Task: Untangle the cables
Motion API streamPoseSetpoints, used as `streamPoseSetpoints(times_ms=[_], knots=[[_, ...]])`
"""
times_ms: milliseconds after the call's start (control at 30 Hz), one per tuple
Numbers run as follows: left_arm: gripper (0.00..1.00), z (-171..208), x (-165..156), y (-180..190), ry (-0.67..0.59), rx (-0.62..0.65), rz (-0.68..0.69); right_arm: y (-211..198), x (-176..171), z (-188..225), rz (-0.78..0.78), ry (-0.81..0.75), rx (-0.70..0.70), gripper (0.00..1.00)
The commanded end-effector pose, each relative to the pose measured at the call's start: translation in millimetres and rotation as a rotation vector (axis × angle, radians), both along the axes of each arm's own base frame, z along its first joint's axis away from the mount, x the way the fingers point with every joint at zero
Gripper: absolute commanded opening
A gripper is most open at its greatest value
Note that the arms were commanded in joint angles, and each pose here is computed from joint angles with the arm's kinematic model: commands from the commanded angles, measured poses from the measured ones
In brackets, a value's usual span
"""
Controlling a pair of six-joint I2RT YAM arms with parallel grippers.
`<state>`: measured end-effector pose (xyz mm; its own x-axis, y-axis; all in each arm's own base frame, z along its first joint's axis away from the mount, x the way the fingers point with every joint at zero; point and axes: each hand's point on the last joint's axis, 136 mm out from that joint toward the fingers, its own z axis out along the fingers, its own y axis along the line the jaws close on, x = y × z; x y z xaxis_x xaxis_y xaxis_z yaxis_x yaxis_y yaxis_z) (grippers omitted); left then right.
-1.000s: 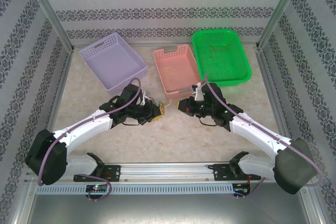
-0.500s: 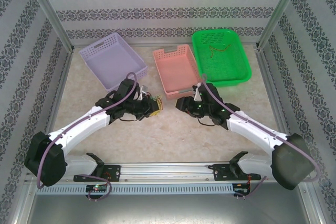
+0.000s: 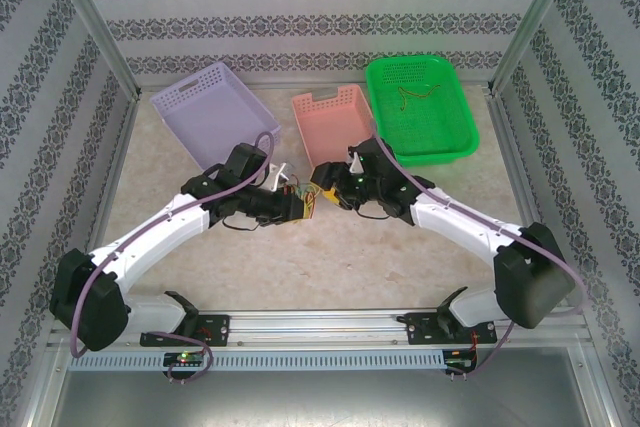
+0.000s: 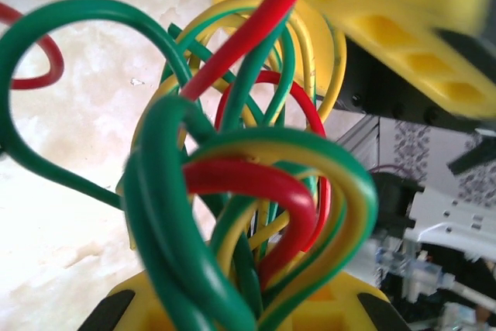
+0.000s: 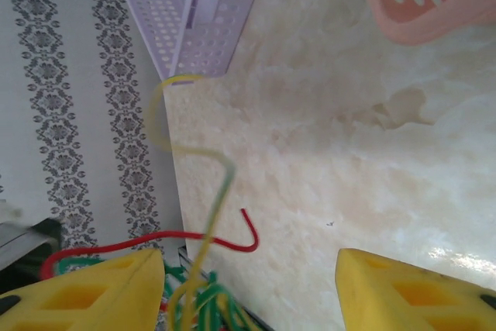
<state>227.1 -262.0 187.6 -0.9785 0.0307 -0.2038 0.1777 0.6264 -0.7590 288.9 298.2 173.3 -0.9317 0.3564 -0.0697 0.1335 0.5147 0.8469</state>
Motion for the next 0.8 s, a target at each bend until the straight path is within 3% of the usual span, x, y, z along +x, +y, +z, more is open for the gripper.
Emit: streamPoseSetpoints(times_ms=[0, 167, 467, 767], knots=[[0.0, -2.3, -9.7, 7.1, -0.07, 0.059, -0.125, 9.9, -2.0, 3.3, 0.028, 0.049, 0.027, 0.59], [0.0, -4.4, -8.4, 4.3, -0.07, 0.057, -0.147, 16.3, -1.2, -8.3, 0.032, 0.094, 0.045, 0.48], [0.0, -5.7, -3.7, 1.3, -0.075, 0.054, -0.125, 12.1, 8.0, -12.0, -0.006, 0.08, 0.036, 0.0], [0.0, -8.0, 2.3, 7.6, -0.086, 0.087, -0.064, -10.4, 16.7, 8.4, -0.068, -0.069, -0.009, 0.0]])
